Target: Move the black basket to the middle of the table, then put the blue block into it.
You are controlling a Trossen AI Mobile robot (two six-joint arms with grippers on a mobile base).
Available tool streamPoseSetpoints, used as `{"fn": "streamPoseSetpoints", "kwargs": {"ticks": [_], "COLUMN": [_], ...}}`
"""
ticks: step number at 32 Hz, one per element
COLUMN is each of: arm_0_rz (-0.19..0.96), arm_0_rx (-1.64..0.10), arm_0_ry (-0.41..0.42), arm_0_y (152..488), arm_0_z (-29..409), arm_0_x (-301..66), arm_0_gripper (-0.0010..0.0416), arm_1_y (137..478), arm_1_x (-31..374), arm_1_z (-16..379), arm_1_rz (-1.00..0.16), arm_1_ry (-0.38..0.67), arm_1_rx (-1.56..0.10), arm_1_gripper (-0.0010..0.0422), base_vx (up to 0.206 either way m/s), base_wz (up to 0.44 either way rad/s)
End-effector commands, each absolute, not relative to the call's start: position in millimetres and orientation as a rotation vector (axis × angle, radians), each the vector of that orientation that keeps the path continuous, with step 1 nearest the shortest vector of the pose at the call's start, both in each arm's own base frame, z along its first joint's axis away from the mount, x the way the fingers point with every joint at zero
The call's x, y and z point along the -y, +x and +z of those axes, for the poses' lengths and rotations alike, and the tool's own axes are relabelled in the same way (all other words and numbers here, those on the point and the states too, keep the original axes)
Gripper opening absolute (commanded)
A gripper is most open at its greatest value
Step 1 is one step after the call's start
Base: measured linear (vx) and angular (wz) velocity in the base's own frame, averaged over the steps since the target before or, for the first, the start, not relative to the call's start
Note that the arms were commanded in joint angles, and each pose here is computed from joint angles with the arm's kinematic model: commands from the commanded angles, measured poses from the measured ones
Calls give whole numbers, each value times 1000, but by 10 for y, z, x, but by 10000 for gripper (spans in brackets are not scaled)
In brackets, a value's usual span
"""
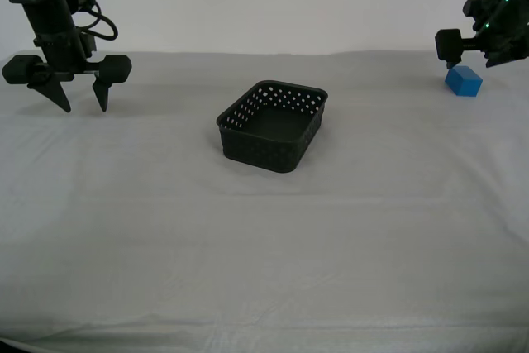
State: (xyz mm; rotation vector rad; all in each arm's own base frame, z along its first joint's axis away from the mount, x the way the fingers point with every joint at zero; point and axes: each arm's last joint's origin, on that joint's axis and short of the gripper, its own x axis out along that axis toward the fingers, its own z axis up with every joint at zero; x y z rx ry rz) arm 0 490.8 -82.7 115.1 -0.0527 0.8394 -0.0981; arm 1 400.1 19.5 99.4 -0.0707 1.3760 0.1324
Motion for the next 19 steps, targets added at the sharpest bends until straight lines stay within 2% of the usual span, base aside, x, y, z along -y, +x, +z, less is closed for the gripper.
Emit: {"fn": "streamPoseSetpoints", "kwargs": {"ticks": [1,9,13,19], "arm_0_rz": [-114,-152,-104,-66], "arm_0_rx": [-836,-771,-748,-823], "arm_0_ry": [-51,-40,-24,7], "arm_0_y": [4890,4885,4902,4913], "arm_0_z": [1073,1094,1105,724], "arm_0_x": [880,1077,1050,1033], "arm_0_gripper": [385,354,350,350], "arm_1_y": [3996,3997,3997,3984], "arm_1_x": [-192,-189,-191,-186], "arm_1_z": [992,992,992,997], "arm_1_rz": [134,139,142,142], "arm_1_ry": [-71,-76,-81,-85], "arm_1_rx": [-1380,-1379,-1378,-1394], "arm_1_gripper": [295,295,295,295], "base_vx": [0,0,0,0], "base_wz": [0,0,0,0]}}
